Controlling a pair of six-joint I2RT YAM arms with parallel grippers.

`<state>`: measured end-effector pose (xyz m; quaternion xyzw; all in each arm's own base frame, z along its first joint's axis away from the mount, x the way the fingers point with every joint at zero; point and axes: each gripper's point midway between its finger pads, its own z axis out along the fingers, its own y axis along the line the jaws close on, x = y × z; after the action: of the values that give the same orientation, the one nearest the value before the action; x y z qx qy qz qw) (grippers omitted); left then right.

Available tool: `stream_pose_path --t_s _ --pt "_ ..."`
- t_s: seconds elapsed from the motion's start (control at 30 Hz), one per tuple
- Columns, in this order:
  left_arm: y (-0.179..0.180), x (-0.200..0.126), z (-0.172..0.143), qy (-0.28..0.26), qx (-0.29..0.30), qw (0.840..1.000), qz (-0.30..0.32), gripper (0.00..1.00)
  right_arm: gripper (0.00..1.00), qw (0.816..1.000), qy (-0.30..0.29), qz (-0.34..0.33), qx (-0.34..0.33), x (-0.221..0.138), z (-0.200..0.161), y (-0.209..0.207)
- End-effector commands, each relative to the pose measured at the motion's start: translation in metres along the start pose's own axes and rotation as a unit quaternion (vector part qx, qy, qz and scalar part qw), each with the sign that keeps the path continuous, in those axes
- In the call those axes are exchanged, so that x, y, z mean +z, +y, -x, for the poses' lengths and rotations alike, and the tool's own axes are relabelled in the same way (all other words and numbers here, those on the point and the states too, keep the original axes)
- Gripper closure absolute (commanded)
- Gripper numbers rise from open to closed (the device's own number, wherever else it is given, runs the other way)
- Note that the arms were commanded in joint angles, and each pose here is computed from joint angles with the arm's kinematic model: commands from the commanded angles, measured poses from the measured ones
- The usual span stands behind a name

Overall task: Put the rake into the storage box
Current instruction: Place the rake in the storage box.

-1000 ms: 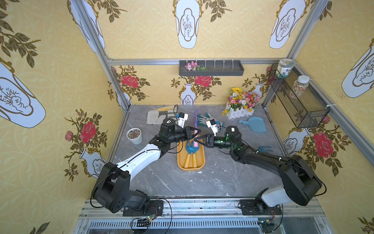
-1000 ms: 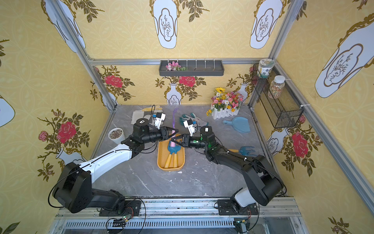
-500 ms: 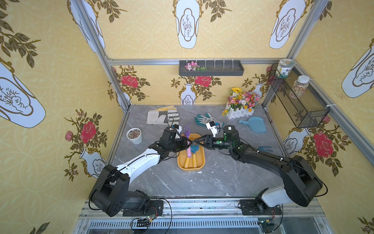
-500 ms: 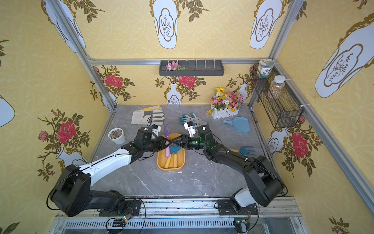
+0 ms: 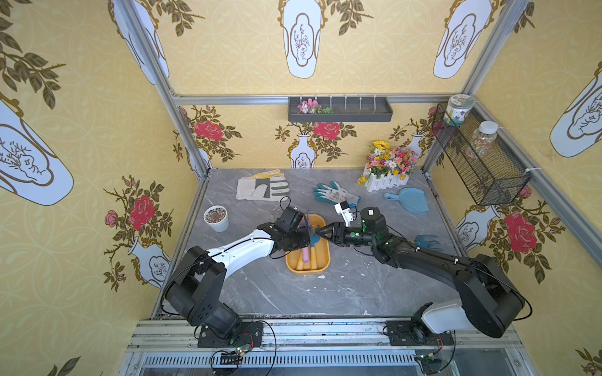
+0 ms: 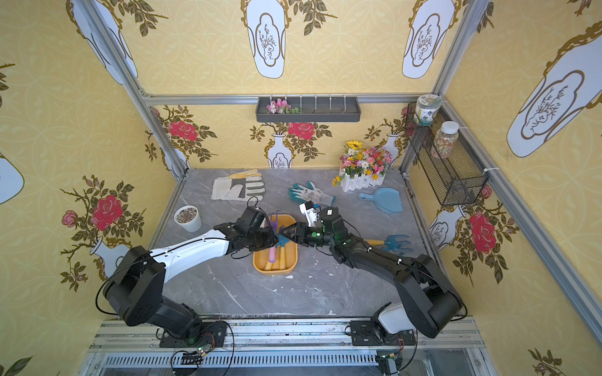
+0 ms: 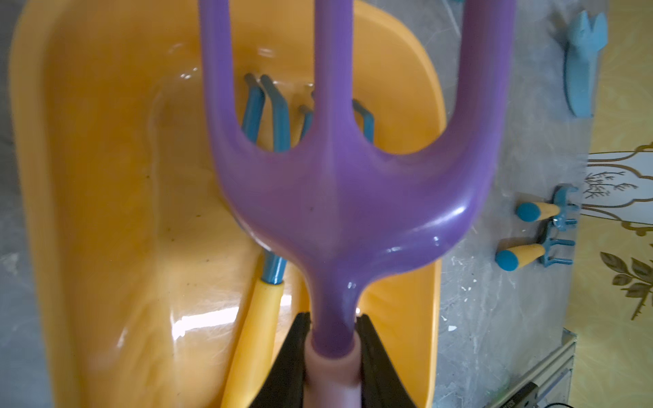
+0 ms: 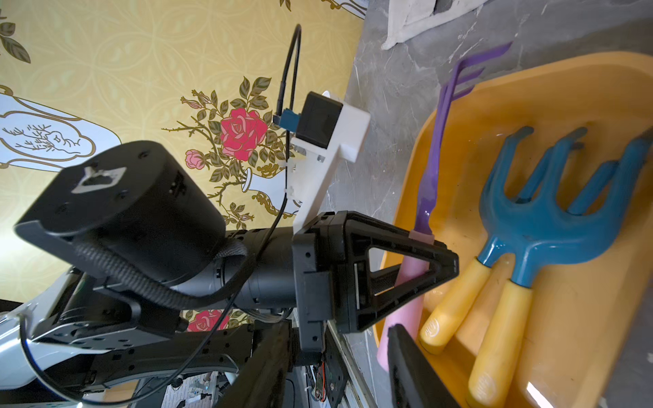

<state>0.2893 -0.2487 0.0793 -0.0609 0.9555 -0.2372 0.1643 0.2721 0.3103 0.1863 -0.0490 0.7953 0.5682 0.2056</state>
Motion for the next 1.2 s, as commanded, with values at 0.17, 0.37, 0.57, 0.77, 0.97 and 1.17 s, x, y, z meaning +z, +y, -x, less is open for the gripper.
stream_pose_path --t_s 0.17,0.37,0.57,0.77,0.97,1.17 --pt "0.011 0.016 -0.015 0.043 -0.009 0.999 0.022 1.00 0.50 1.000 -0.017 -0.020 -0.001 -0.011 -0.005 -0.005" --pt "0.021 0.031 -0.025 0.071 -0.014 0.997 0.040 1.00 0.50 1.000 -0.021 -0.020 -0.002 -0.013 -0.006 -0.003" --pt "0.027 0.037 -0.024 0.078 -0.017 0.995 0.065 1.00 0.50 1.000 -0.021 -0.023 -0.002 -0.016 -0.010 -0.004" --pt "0.034 0.039 -0.027 0.093 -0.017 0.991 0.090 0.87 0.50 0.999 -0.026 -0.027 -0.007 -0.019 -0.011 -0.004" --pt "0.030 0.031 -0.026 0.090 -0.008 0.992 0.085 0.52 0.50 0.999 -0.020 -0.028 -0.003 -0.016 -0.014 -0.008" --pt "0.017 0.014 -0.016 0.068 0.011 0.995 0.072 0.43 0.51 0.999 -0.017 -0.031 0.000 -0.012 -0.014 -0.011"
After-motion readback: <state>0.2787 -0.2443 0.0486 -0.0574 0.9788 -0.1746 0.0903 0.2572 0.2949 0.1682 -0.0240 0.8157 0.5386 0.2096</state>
